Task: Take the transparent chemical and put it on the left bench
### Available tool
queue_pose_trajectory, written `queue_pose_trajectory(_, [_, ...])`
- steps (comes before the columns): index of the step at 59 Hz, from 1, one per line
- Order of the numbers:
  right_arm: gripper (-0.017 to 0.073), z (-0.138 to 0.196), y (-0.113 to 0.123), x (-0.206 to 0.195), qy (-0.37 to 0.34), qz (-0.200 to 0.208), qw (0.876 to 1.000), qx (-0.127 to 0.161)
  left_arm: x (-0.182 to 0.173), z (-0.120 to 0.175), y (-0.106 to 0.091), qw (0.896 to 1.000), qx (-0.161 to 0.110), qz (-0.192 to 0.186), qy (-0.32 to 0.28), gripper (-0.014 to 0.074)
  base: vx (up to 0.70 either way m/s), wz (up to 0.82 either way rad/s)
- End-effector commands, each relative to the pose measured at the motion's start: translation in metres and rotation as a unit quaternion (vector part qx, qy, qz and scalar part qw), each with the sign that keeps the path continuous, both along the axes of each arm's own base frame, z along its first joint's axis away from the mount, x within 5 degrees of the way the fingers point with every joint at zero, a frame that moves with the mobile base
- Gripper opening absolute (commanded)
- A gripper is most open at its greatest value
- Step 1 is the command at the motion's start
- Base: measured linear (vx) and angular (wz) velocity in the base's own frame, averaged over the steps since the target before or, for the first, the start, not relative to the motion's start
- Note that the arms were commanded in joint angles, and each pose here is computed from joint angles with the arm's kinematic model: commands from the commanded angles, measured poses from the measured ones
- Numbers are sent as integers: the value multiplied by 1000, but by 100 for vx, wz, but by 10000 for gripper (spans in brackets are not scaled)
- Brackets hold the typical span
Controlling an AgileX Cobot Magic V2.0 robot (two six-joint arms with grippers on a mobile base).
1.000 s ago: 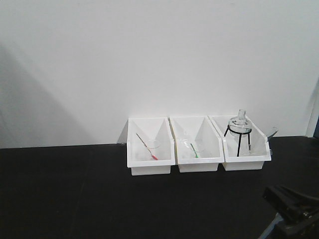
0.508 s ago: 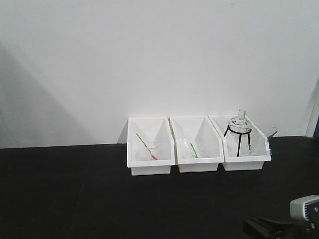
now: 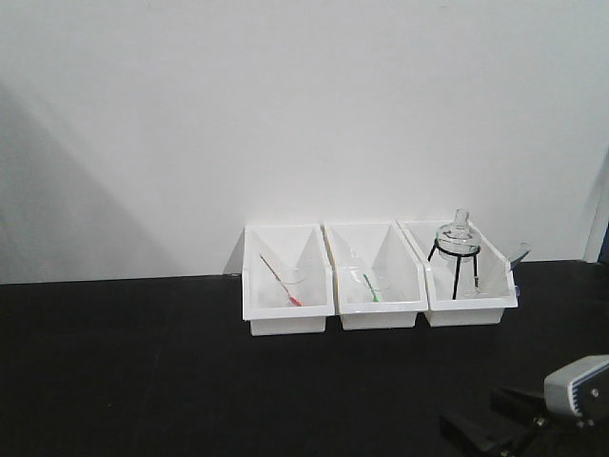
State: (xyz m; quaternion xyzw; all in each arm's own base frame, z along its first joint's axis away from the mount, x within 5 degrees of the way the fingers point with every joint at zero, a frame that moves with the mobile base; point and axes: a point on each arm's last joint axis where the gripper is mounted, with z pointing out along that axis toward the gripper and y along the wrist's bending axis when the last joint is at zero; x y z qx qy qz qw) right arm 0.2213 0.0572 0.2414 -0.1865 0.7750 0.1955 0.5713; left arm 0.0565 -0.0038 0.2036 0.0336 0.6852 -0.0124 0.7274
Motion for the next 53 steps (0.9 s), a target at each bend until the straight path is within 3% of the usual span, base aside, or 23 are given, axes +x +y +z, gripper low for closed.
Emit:
queue_pose_trajectory(1, [452,41,-1,-2,-75,-4,997,26,-1,3,0,999,-7,0,-40,-3,0,0])
queue_pose_trajectory(6, [352,59,-6,-8,-85,-39,995,37,-1,3,0,999,-7,0,-40,-3,0,0])
queue_pose_trajectory(11, [181,71,-12,-21,-88,-72,992,49,-1,3,0,999,-7,0,-40,-3,0,0])
queue_pose_trajectory(17, [-15,82,-18,-38,-102,-100,989,40,-1,3,0,999,-7,0,-40,-3,0,0])
queue_pose_trajectory(26, [-10,98,-21,-62,-158,-98,982,-7,-1,3,0,999,-7,0,-40,-3,0,0])
queue_pose_trajectory(33, [-8,106,-22,-77,-194,-91,976,-28,-1,3,0,999,-7,0,-40,-3,0,0])
queue_pose_trajectory(53, [-8,112,-22,-87,-216,-91,972,-28,-1,3,0,999,-7,0,-40,-3,0,0])
